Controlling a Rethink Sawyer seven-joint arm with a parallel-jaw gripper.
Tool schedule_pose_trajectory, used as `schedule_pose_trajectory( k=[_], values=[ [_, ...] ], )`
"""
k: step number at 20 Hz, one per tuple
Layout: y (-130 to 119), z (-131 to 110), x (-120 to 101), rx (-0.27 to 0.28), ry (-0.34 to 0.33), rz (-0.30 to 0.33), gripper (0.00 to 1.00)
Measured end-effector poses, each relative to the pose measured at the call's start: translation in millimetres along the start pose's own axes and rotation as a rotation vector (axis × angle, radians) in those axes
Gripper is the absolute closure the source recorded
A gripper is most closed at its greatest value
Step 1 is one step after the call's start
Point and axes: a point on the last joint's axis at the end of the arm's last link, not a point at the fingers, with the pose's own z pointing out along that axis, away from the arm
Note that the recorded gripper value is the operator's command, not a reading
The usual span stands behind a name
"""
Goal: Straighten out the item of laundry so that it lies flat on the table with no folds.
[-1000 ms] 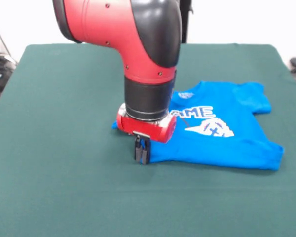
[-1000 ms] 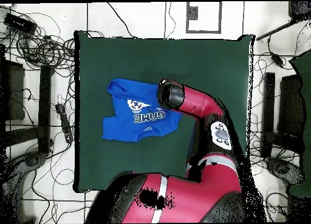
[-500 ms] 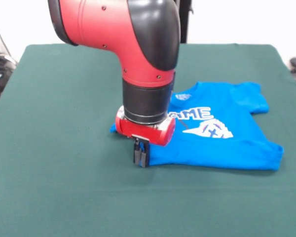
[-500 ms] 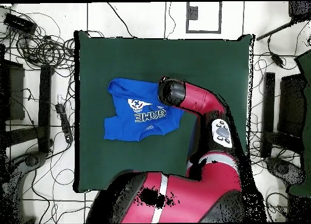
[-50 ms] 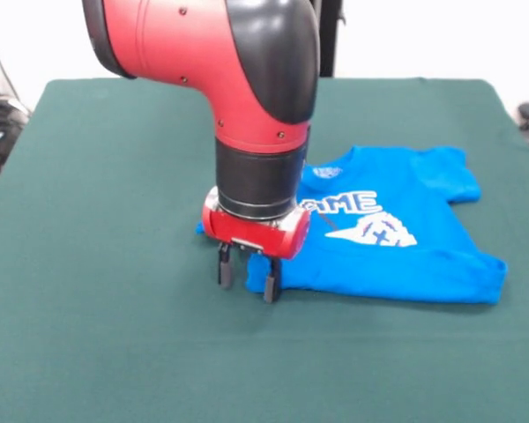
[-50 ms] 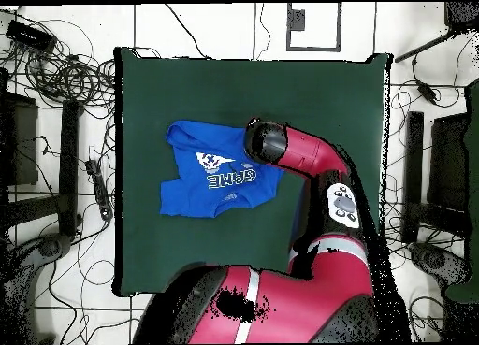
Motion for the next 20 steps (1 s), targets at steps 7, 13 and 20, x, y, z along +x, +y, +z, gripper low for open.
schedule_pose_trajectory(
  k=[7, 13, 20],
  values=[
    [1.5, -29.0, -14.0, -0.007, -0.033, 0.003, 0.00],
    [5.1, -82.2, -23.3, -0.017, -0.073, 0.002, 0.00],
    [16.5, -122.7, -11.4, -0.024, -0.085, -0.016, 0.00]
  ],
)
